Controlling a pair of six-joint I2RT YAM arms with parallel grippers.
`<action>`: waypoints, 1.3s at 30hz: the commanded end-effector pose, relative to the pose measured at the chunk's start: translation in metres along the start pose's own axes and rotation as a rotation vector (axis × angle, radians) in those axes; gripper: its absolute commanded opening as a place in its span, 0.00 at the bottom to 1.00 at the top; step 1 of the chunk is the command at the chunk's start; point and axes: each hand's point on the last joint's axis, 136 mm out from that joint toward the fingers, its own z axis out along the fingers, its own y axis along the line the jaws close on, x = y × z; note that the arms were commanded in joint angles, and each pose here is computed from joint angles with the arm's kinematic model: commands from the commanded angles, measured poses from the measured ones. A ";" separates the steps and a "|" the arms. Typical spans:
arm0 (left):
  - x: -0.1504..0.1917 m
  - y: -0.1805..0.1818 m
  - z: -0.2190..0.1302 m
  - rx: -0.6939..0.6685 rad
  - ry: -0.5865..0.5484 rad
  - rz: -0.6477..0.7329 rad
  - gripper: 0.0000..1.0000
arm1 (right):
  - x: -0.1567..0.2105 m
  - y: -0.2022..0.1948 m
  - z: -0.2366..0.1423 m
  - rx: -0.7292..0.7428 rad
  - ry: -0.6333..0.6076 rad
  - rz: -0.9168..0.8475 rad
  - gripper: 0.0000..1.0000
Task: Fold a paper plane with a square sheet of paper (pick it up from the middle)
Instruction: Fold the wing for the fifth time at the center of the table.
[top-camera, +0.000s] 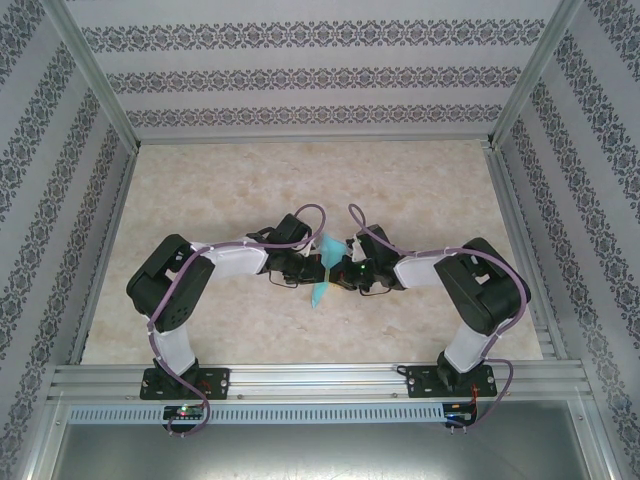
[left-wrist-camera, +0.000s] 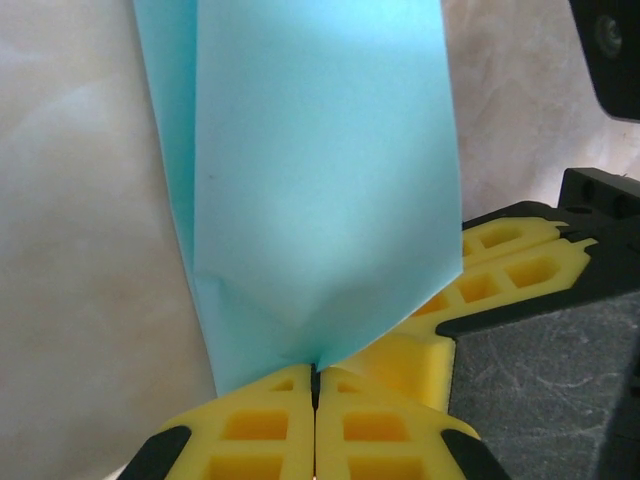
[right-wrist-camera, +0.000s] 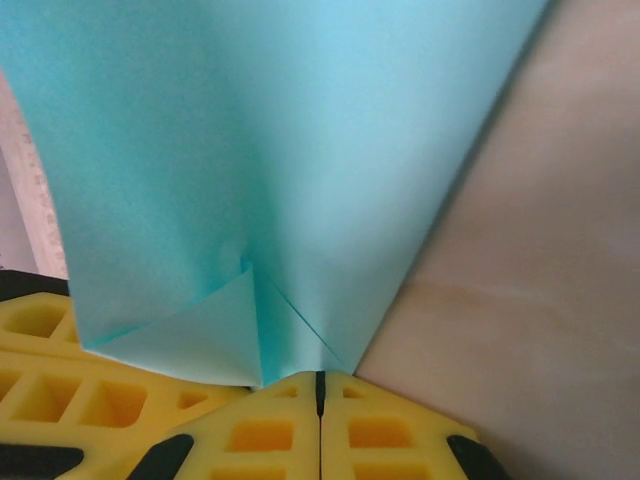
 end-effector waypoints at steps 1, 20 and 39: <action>-0.006 -0.003 0.002 -0.001 -0.023 0.004 0.08 | -0.001 -0.012 -0.006 0.045 -0.030 0.111 0.06; -0.006 -0.009 0.004 0.039 -0.017 0.001 0.07 | -0.012 0.002 -0.001 -0.015 -0.086 0.219 0.04; -0.012 -0.016 0.010 0.064 -0.009 -0.006 0.08 | -0.005 -0.019 0.006 0.021 -0.078 0.268 0.01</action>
